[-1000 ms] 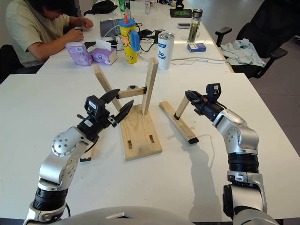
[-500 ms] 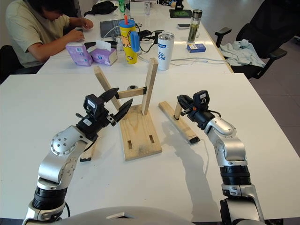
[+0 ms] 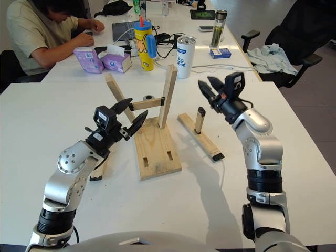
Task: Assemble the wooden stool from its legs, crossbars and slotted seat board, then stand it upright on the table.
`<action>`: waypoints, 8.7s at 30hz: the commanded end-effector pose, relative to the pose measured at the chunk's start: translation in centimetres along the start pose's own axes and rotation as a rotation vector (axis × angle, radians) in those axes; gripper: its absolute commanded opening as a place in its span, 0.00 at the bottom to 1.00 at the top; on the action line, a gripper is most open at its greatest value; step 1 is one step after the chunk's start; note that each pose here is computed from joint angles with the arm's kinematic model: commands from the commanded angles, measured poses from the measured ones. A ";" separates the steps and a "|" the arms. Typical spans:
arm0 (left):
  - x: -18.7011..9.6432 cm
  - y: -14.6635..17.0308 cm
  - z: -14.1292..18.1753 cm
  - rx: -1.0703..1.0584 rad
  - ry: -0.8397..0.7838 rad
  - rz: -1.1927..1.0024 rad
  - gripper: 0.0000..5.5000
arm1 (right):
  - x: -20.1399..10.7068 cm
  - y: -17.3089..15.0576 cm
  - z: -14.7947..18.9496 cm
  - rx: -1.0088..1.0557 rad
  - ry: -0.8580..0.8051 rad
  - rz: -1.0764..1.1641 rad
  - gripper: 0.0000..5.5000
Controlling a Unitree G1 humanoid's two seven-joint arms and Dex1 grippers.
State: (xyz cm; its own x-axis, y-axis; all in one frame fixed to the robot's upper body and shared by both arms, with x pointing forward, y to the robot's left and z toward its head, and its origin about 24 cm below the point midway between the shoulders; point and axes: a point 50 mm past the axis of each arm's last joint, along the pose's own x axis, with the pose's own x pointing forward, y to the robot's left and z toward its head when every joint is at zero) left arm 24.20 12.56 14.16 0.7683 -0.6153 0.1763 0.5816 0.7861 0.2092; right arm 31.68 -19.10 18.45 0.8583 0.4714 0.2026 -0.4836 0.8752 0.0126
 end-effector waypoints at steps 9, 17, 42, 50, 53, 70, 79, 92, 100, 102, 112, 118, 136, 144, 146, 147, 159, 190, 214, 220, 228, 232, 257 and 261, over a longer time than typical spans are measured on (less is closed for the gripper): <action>0.8 0.2 0.0 0.015 -0.011 -0.006 0.56 | 2.4 1.3 -1.6 -0.037 -0.031 -0.105 0.33; 0.8 0.7 0.1 0.019 -0.015 -0.002 0.56 | -3.5 1.2 -15.8 -0.014 0.608 -0.208 0.33; 0.9 0.7 0.0 0.013 -0.021 0.020 0.56 | 0.7 -1.2 -2.3 -0.154 0.007 -0.253 0.33; -0.4 1.1 -0.4 -0.062 0.023 0.055 0.56 | -6.3 -4.4 -5.2 -0.089 0.456 -0.134 0.39; -1.1 0.7 -1.1 -0.088 0.073 0.018 0.56 | -7.5 -4.0 -5.8 -0.025 0.576 -0.051 0.48; -2.9 -5.7 -7.4 0.285 0.446 -0.640 0.56 | -6.7 -1.0 -11.3 0.015 0.814 0.132 0.79; -3.6 -4.6 -9.7 0.483 0.578 -0.654 0.56 | -5.9 -0.7 -12.6 -0.011 0.822 0.156 0.61; -3.2 -1.1 -7.1 0.596 0.431 -0.692 0.56 | -5.8 -0.6 -13.1 -0.058 0.724 0.073 0.37; -1.1 1.1 -2.1 0.014 0.153 -0.346 0.56 | -4.1 -2.5 -6.9 0.173 0.209 -0.090 0.37; -0.8 1.8 -1.1 -0.092 0.114 -0.310 0.56 | -3.7 -2.4 -4.9 0.251 0.104 -0.046 0.37; -0.4 4.0 3.2 -0.578 -0.052 -0.414 0.83 | -3.9 3.3 2.8 0.608 0.023 0.638 0.37; 0.2 4.4 4.4 -0.710 -0.063 -0.484 0.97 | -5.1 5.4 2.2 0.662 0.190 0.845 0.37; -0.1 3.3 6.6 -0.863 -0.038 -0.696 0.72 | -7.6 6.3 0.3 0.661 0.421 1.022 0.37; -0.6 3.0 5.9 -0.865 0.024 -0.723 0.48 | -7.8 6.3 -0.2 0.659 0.424 1.033 0.37; -0.7 2.9 5.8 -0.861 0.035 -0.726 0.42 | -7.8 6.3 -0.2 0.656 0.427 1.035 0.37; -0.7 2.9 5.8 -0.861 0.037 -0.728 0.41 | -7.8 6.3 -0.2 0.657 0.428 1.039 0.37; -2.6 5.5 6.0 -0.799 0.036 -0.585 0.38 | -7.8 5.7 -1.8 0.672 0.487 0.934 0.53; -4.4 10.4 4.6 -0.319 0.294 -0.519 0.38 | -5.3 8.8 -14.6 -0.368 0.602 0.821 0.68; -1.8 10.6 3.1 -0.029 0.553 -0.710 0.38 | -7.2 9.8 -16.1 -0.296 0.729 0.912 0.68; -2.1 9.7 1.7 0.013 0.634 -0.732 0.38 | -7.4 10.1 -16.2 -0.282 0.735 0.906 0.68; -3.2 7.1 -1.1 -0.042 0.591 -0.697 0.38 | -7.4 10.4 -16.3 -0.248 0.739 0.883 0.68; -3.1 8.5 0.0 -0.043 0.570 -0.636 0.52 | -7.6 10.3 -16.5 -0.238 0.752 0.864 0.68; -12.0 4.4 -6.3 -0.224 0.801 0.383 0.84 | -7.8 13.5 -17.0 -0.072 0.739 0.644 0.68; -12.1 2.1 -6.8 -0.300 0.856 0.404 0.84 | -7.7 14.1 -16.8 -0.047 0.730 0.646 0.68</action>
State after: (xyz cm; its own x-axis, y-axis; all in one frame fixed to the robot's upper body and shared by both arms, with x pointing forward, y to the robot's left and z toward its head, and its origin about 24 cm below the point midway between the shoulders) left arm 18.62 22.98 6.36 0.8087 -0.1437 -0.5704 0.2033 0.9782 0.0418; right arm 22.70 -8.19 3.13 0.3905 0.8286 -0.4011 -0.9115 0.4093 -0.0418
